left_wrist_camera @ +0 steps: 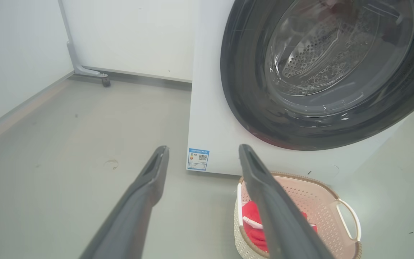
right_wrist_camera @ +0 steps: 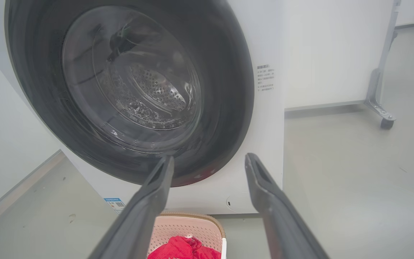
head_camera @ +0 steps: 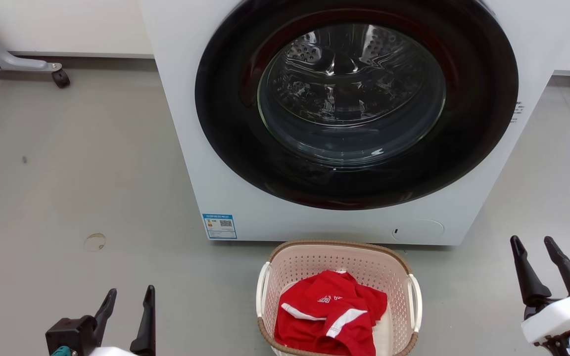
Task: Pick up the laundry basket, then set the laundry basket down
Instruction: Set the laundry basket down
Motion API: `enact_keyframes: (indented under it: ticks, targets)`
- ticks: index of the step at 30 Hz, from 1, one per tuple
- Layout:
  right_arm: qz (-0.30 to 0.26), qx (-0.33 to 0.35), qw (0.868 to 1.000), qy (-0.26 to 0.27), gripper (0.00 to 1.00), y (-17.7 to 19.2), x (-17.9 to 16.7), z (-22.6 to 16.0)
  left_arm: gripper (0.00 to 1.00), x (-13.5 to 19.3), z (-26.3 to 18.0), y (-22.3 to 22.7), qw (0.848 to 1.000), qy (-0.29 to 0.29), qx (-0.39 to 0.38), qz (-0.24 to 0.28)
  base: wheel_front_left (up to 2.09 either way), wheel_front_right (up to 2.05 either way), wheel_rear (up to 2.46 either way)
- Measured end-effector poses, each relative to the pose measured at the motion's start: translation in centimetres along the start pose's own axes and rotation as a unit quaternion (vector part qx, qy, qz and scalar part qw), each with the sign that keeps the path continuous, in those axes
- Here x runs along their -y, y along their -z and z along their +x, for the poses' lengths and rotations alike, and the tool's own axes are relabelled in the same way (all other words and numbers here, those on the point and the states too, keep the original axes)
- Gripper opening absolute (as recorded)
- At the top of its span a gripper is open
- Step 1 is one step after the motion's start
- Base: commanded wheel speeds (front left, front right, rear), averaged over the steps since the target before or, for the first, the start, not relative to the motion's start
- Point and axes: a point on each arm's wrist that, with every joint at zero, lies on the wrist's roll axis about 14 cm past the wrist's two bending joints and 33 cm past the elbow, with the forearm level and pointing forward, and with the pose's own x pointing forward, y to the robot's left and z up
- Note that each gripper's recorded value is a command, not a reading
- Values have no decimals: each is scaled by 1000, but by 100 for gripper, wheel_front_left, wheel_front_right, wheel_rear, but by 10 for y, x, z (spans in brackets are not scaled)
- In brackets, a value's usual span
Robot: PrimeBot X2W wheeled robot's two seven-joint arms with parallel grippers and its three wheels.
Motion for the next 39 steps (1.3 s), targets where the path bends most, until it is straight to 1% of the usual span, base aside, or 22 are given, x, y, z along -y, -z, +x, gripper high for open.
enact_keyframes:
  ticks: [5,15,30,39]
  targets:
    - [2,-11,1000,-6,100,6,-4,0,100,4,-1,4,1000,2,-10,3,0,0,0]
    - [-1,-6,1000,-11,100,3,-9,-2,100,11,-5,7,999,13,-34,9,0,0,0]
    - [-3,-12,1000,-15,100,7,-11,-3,100,15,-7,-3,999,18,-37,14,0,0,0]
    - [-7,0,1000,-16,100,-3,-9,-1,100,16,-8,-10,999,15,-28,11,0,0,0]
